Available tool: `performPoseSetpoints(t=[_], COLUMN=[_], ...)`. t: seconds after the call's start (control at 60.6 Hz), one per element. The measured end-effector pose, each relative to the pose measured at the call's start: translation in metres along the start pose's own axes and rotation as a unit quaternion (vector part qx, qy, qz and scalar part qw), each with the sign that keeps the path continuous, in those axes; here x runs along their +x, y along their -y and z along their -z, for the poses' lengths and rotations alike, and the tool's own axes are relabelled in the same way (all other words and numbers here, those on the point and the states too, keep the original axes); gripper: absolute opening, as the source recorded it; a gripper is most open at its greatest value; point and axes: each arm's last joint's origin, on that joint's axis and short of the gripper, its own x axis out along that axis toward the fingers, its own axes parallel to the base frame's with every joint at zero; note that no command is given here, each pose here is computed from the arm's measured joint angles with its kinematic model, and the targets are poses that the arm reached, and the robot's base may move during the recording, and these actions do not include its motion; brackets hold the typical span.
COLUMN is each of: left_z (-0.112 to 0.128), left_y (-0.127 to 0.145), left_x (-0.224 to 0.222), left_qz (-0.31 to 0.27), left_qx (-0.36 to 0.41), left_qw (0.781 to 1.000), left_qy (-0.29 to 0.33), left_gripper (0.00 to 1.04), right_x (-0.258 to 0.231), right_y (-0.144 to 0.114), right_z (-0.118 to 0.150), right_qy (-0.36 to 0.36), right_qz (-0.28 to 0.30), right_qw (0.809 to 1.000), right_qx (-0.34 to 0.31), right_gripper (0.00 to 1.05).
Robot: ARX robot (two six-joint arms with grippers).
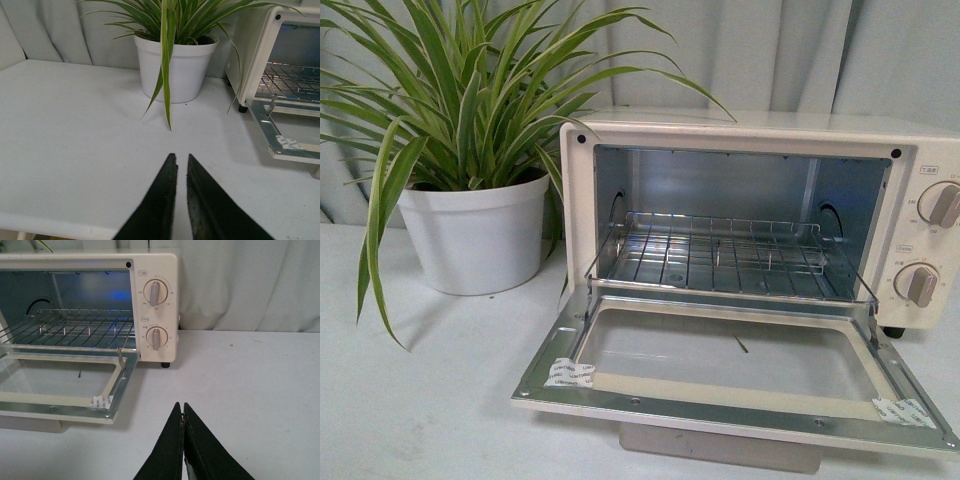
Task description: Open oven
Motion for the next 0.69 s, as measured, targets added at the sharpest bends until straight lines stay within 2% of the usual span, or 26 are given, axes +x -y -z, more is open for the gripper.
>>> performPoseSetpoints(t=[0.099, 0.248, 0.347, 0.38, 0.413, 0.479, 0.694], left_z=[0.0000, 0.0000, 0.0000, 0.0000, 0.0000, 0.0000, 0.0000], left_y=[0.0000, 0.0000, 0.0000, 0.0000, 0.0000, 0.0000, 0.0000], left_x=[0.0000, 0.0000, 0.0000, 0.0000, 0.0000, 0.0000, 0.0000], left_qz=[0.000, 0.000, 0.000, 0.000, 0.000, 0.000, 0.000], left_qx=[0.000, 0.000, 0.000, 0.000, 0.001, 0.001, 0.001], left_qw=[1.000, 1.000, 1.000, 1.000, 1.000, 1.000, 1.000], left_qy=[0.000, 0.000, 0.000, 0.000, 0.000, 0.000, 0.000], left_gripper=[0.35, 0.64, 0.93, 0.99, 0.99, 0.98, 0.98], right_x=[0.0000, 0.0000, 0.0000, 0.0000, 0.0000, 0.0000, 0.0000], right_y=[0.0000, 0.0000, 0.0000, 0.0000, 0.0000, 0.0000, 0.0000], right_z=[0.0000, 0.0000, 0.0000, 0.0000, 0.0000, 0.0000, 0.0000], right_qy=[0.000, 0.000, 0.000, 0.000, 0.000, 0.000, 0.000], right_qz=[0.000, 0.000, 0.000, 0.000, 0.000, 0.000, 0.000], right_qw=[1.000, 1.000, 1.000, 1.000, 1.000, 1.000, 1.000], right_qx=[0.000, 0.000, 0.000, 0.000, 0.000, 0.000, 0.000], right_gripper=[0.29, 0.57, 0.86, 0.93, 0.97, 0.95, 0.95])
